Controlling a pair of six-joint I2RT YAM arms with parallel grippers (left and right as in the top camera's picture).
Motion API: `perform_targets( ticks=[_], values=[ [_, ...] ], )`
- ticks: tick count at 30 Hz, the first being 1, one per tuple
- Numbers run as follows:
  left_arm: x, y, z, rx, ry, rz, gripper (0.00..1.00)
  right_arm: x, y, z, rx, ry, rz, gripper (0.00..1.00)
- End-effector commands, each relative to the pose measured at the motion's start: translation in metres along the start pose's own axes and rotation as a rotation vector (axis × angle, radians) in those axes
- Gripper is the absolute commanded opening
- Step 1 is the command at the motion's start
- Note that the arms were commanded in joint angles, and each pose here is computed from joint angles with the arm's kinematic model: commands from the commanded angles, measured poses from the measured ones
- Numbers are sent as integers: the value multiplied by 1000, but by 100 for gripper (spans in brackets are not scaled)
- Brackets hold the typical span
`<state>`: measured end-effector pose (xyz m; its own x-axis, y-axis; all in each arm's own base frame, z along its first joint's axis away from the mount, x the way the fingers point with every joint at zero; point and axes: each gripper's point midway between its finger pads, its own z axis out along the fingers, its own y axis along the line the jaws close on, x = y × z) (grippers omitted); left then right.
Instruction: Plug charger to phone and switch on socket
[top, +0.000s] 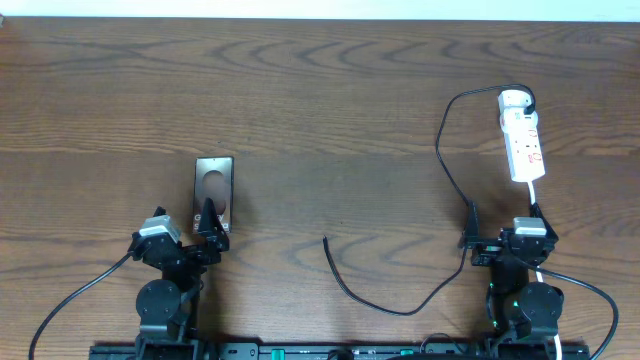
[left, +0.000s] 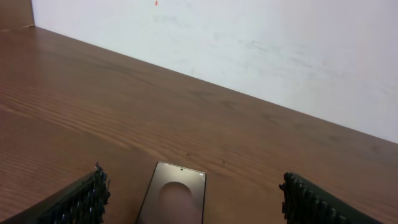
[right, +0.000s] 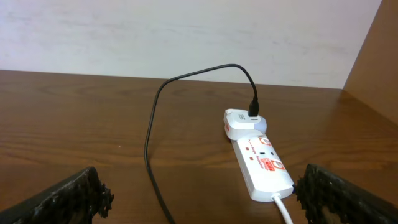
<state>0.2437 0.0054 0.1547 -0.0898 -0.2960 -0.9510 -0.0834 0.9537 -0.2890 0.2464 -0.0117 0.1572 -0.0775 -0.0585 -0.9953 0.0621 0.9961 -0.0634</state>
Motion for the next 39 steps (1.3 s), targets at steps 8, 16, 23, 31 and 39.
perform_targets(
  ticks=[8,16,23,31,39],
  values=[
    [-22,-9,-6,16,8,8,86,0,-2,-1,7,-4,2,99],
    [-78,-25,-4,-37,161,88,86,0,-2,-1,7,-4,2,99],
    [-122,-43,22,-108,459,141,86,0,-2,0,7,-3,2,99],
    [-112,-53,59,-135,837,201,86,0,-2,-1,7,-4,2,99],
    [-56,-38,95,-181,1023,208,86,0,-2,-1,7,-4,2,99]
  ],
)
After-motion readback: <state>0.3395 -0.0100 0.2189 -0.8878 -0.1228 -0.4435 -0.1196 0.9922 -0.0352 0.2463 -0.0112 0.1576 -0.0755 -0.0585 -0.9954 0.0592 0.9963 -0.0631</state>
